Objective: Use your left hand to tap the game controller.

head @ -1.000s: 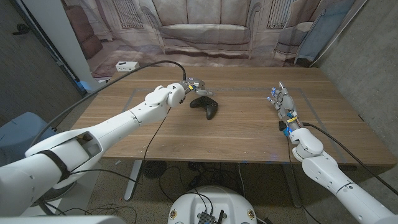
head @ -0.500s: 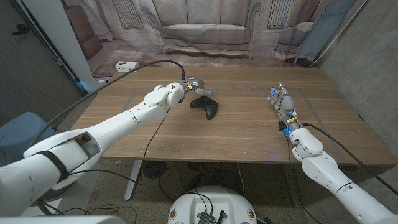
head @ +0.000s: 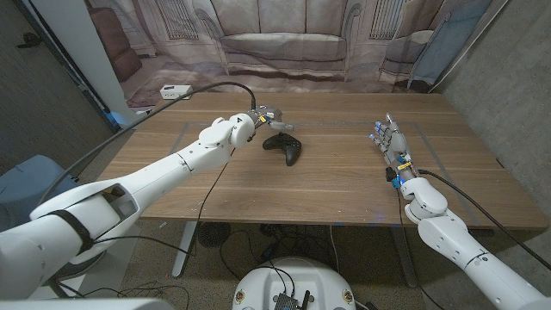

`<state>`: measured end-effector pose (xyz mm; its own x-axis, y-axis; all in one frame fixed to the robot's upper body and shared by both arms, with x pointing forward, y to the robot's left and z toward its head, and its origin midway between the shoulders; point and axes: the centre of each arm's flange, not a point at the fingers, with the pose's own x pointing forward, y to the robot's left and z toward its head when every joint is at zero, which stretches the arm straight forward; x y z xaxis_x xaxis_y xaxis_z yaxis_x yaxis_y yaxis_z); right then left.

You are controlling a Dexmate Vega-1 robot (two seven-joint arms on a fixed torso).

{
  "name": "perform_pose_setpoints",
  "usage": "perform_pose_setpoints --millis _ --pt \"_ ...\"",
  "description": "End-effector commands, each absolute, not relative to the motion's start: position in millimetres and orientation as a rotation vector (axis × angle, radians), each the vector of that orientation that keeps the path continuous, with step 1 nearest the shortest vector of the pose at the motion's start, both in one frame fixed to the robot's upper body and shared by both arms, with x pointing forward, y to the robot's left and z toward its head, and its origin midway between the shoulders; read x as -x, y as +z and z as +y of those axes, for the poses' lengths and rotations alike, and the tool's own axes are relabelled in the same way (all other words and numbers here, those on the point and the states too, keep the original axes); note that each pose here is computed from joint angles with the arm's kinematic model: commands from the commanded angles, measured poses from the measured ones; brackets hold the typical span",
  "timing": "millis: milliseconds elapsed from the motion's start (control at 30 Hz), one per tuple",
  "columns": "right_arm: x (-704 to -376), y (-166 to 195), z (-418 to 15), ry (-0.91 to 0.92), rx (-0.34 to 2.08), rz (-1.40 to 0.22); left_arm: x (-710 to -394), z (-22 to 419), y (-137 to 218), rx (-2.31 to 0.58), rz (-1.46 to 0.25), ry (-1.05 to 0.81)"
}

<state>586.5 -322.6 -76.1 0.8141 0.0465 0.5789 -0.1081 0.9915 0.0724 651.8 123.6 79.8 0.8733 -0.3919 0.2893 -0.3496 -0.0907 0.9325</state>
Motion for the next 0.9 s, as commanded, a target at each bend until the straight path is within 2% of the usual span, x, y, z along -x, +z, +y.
perform_pose_setpoints --millis 33,900 --pt "-586.2 -75.4 -324.8 0.086 -0.099 -0.621 -646.7 123.1 81.4 -1.691 -0.586 -0.026" --pt "-585.7 -74.5 -326.9 0.083 -0.103 -0.623 -644.6 124.8 81.5 -1.658 -0.601 -0.027"
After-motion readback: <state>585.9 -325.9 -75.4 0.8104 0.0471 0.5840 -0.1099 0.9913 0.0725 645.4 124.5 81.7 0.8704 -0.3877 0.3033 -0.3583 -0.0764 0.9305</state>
